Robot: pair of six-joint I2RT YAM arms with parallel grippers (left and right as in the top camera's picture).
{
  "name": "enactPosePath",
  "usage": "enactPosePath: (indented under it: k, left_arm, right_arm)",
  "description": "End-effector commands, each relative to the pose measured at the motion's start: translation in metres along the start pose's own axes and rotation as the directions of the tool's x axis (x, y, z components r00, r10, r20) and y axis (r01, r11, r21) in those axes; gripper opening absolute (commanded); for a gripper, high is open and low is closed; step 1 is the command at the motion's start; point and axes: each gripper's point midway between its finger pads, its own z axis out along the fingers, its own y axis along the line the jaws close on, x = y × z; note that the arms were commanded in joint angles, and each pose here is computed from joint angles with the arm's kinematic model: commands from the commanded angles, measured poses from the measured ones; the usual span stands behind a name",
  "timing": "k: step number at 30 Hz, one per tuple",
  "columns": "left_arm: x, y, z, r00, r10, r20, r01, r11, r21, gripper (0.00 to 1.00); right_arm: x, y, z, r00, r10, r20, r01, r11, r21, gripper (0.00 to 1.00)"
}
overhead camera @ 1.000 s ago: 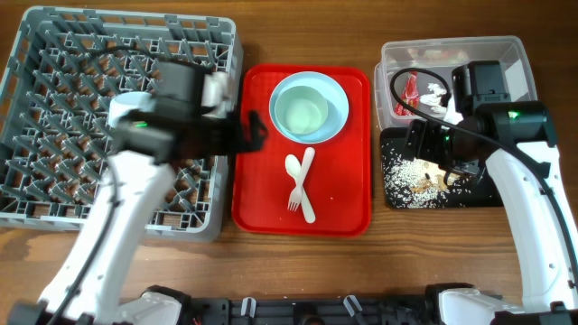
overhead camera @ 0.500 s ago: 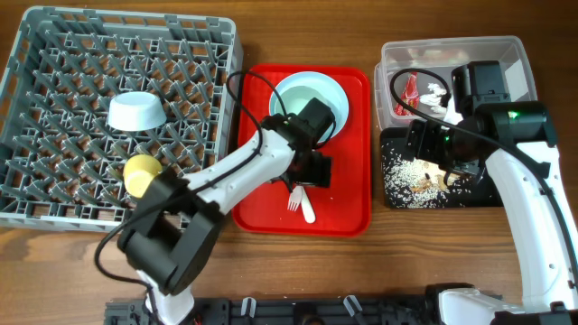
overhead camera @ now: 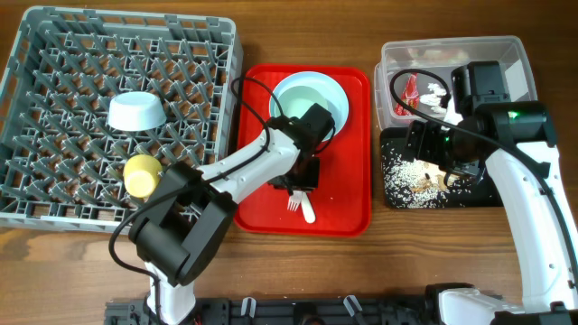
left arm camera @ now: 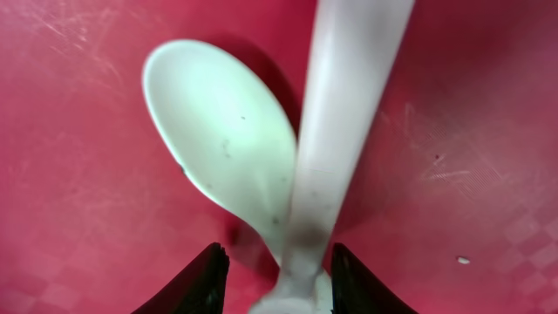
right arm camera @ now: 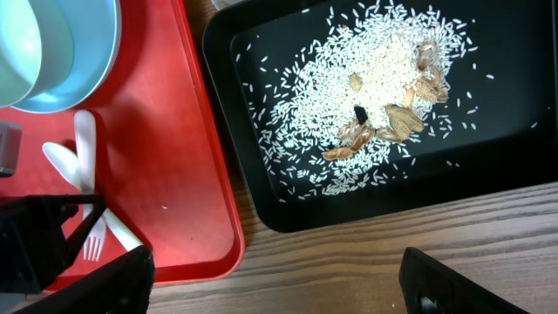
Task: Sort waste into correct bins and load items into the dishwasher rack
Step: 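Reach the left gripper to the white fork and grasp it, then carry the white fork to the rack and insert it upright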
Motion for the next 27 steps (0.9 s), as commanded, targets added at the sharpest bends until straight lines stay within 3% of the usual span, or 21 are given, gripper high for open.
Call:
enactPosePath:
  k: [1, 8, 13, 18, 27]
  left_arm:
    - [0.007, -0.006, 0.006, 1.0, 0.027, -0.009, -0.027, 1.0, -0.011, 0.38]
    - [0.008, -0.009, 0.008, 0.999, 0.036, -0.004, -0.036, 0.999, -0.008, 0.23]
    - [0.008, -0.009, 0.008, 0.999, 0.036, -0.006, -0.036, 0.999, -0.009, 0.19]
    - [0.009, -0.008, 0.007, 0.999, 0.036, -0.008, -0.036, 0.999, -0.011, 0.04]
    - [0.002, -0.01, -0.03, 0.999, 0.036, 0.041, -0.036, 0.999, 0.002, 0.04]
  right_arm:
    - [-0.001, -0.003, -0.002, 1.0, 0.006, 0.012, -0.006, 1.0, 0.016, 0.9]
    - [0.0, -0.004, -0.002, 1.0, 0.006, 0.01, -0.006, 1.0, 0.016, 0.9]
    - [0.0, -0.004, -0.002, 1.0, 0.006, 0.01, -0.006, 1.0, 0.016, 0.9]
    - [0.0, -0.004, -0.002, 1.0, 0.006, 0.009, -0.006, 1.0, 0.017, 0.9]
    - [0.001, -0.004, -0.002, 1.0, 0.006, 0.006, -0.006, 1.0, 0.018, 0.9]
